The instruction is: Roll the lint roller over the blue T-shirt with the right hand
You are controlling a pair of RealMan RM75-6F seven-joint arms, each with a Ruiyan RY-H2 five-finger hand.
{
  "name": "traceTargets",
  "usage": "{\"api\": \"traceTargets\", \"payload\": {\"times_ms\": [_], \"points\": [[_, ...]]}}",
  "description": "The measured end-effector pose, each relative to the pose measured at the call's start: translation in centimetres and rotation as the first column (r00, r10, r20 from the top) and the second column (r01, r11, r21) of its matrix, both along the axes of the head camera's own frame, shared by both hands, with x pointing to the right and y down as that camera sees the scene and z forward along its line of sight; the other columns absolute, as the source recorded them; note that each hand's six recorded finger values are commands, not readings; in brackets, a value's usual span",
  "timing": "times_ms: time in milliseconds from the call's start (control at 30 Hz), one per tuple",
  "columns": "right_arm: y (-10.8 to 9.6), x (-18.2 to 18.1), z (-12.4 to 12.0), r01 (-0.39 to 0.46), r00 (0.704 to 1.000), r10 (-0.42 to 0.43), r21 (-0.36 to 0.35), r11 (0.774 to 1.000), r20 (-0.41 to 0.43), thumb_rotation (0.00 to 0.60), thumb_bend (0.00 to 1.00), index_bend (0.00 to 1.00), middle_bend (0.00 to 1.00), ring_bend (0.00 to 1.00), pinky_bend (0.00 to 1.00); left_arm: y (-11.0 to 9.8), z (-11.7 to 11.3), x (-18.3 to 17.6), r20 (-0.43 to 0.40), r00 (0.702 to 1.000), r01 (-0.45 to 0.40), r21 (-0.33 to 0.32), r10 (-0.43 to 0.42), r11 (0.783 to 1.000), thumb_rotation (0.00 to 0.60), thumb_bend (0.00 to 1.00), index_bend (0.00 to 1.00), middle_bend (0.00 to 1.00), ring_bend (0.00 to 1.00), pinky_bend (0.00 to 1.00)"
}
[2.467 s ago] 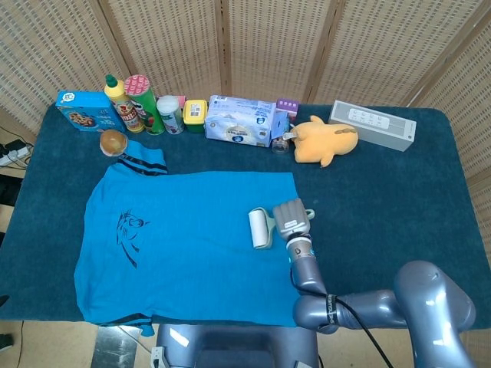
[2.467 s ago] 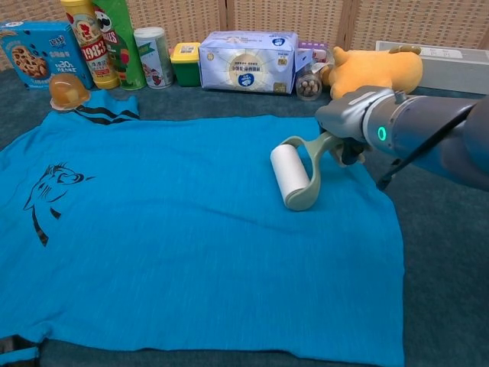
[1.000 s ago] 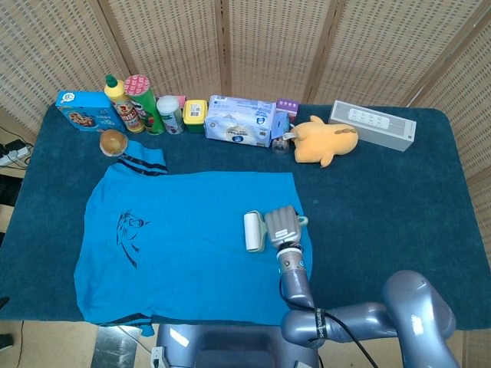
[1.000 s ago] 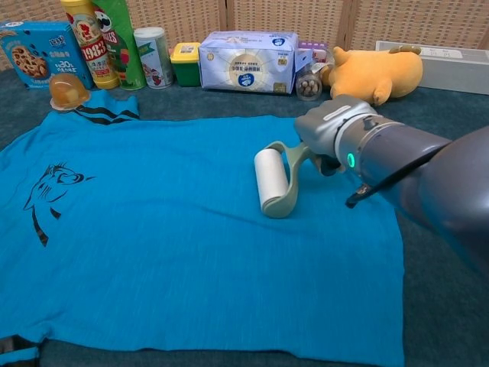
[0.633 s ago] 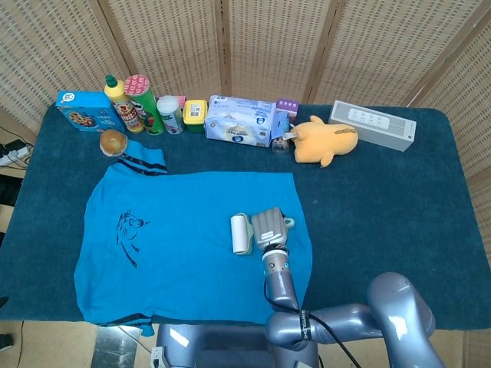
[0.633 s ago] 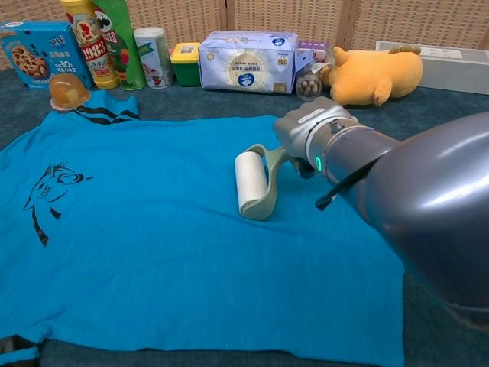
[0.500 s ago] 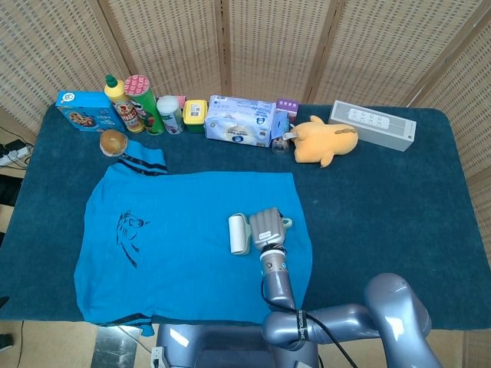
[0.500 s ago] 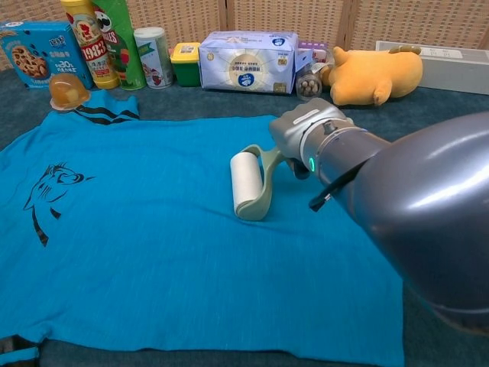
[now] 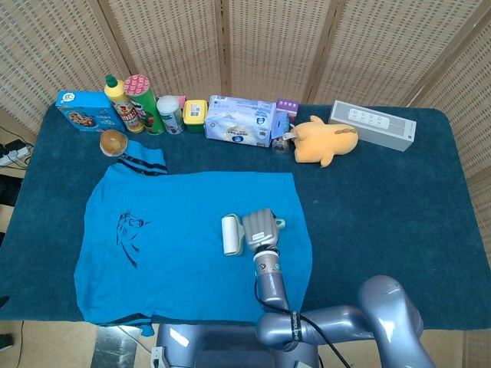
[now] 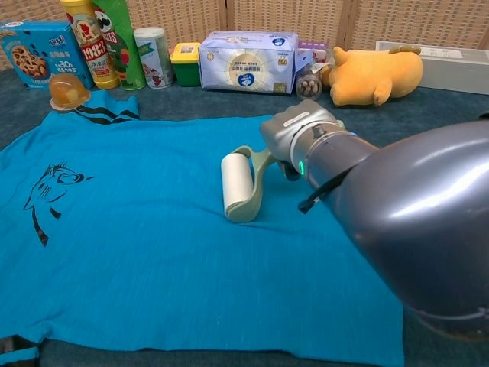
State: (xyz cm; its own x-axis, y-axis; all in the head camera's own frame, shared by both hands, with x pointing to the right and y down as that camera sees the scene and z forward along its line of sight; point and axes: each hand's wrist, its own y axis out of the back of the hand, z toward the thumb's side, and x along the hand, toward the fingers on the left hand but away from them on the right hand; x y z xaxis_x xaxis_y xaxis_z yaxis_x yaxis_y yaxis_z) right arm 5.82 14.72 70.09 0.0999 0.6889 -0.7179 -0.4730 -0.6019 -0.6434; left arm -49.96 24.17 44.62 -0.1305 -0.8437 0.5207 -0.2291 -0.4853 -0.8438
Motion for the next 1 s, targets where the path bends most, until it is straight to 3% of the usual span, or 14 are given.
{"api": "traceTargets", "payload": {"times_ms": [633, 800, 1000], "points": [[-0.9, 11.2, 0.8, -0.010, 0.994, 0.014, 0.044, 0.999, -0.110, 0.600, 1.00, 0.59, 0.74, 0.68, 0.95, 0.3, 0.3, 0.7, 0.014, 1.000, -0.014, -0.007, 0.014, 1.000, 0.600, 0.08, 0.00, 0.00, 0.00, 0.00], [-1.9, 13.0, 0.3, -0.037, 0.994, 0.043, 0.064, 0.997, -0.101, 0.600, 1.00, 0.59, 0.74, 0.68, 0.94, 0.4, 0.3, 0.7, 0.017, 1.000, -0.012, -0.006, 0.012, 1.000, 0.600, 0.08, 0.00, 0.00, 0.00, 0.01], [-3.7, 14.2, -0.8, -0.104, 0.994, 0.107, 0.079, 0.991, -0.030, 0.600, 1.00, 0.59, 0.73, 0.66, 0.91, 0.5, 0.3, 0.8, 0.016, 1.000, -0.016, -0.011, 0.016, 1.000, 0.600, 0.08, 0.00, 0.00, 0.00, 0.01]]}}
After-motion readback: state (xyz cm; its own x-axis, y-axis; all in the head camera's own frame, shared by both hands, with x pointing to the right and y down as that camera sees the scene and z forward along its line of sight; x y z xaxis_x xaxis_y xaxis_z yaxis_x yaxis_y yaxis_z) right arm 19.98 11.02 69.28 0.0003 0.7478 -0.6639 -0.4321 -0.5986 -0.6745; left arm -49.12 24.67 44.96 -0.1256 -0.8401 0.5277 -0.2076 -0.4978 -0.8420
